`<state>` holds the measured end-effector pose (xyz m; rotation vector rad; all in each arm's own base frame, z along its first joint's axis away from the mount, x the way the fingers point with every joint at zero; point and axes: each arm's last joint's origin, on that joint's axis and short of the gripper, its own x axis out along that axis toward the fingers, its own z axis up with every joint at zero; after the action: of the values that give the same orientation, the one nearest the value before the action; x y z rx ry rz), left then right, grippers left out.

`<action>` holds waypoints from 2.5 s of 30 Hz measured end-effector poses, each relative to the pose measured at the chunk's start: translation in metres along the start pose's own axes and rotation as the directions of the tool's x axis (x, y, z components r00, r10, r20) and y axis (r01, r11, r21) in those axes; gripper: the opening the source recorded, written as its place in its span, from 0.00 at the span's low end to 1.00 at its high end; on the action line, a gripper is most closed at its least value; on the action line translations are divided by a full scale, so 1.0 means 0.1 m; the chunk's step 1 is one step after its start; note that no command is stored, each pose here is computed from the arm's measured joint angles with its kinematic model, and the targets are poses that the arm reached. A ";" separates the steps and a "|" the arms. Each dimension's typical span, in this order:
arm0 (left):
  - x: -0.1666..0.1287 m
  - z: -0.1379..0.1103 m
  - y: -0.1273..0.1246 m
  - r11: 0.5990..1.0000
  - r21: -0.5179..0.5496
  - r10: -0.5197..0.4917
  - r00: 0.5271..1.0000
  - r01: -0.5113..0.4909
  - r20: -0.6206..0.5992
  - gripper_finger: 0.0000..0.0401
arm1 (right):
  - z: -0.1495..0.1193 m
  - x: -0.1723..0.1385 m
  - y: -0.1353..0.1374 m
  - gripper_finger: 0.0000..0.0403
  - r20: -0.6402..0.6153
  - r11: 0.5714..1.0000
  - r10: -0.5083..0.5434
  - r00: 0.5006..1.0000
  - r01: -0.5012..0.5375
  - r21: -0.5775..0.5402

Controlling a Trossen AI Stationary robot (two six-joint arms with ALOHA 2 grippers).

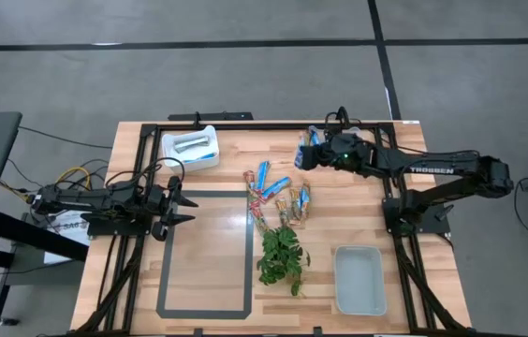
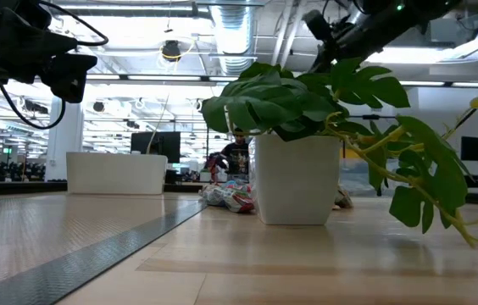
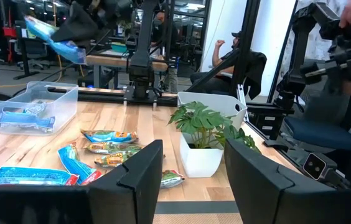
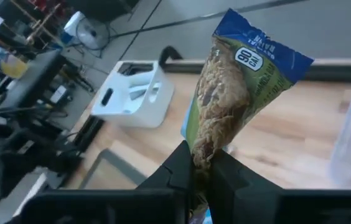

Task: Pick and place Granola Bars by type
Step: Put the blue granola bar into the transparent bin, then put the yellow granola bar into the white bin

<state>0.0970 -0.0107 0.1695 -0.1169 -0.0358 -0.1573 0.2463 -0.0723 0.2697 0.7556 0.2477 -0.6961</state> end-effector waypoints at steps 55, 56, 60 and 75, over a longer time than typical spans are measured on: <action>0.00 0.00 0.00 1.000 0.000 0.000 1.000 0.000 0.000 0.41 | 0.23 0.12 -0.73 0.49 -0.174 0.990 -0.132 0.976 0.140 0.033; 0.00 0.00 0.00 1.000 0.000 0.000 1.000 0.000 0.000 0.41 | 0.20 0.12 -0.68 0.49 -0.197 0.994 -0.088 0.976 0.099 0.047; 0.00 0.00 0.00 1.000 0.000 0.000 1.000 0.000 0.000 0.41 | 0.03 0.10 -0.48 0.48 -0.299 0.997 0.029 0.954 -0.006 0.079; 0.00 0.00 0.00 1.000 0.000 0.000 1.000 0.000 0.000 0.41 | -0.54 -0.05 -0.15 0.45 -0.575 0.997 0.054 0.816 -0.017 0.069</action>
<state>0.0970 -0.0107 0.1696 -0.1170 -0.0361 -0.1577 0.2348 -0.0397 0.2252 1.0199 0.7706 -0.4205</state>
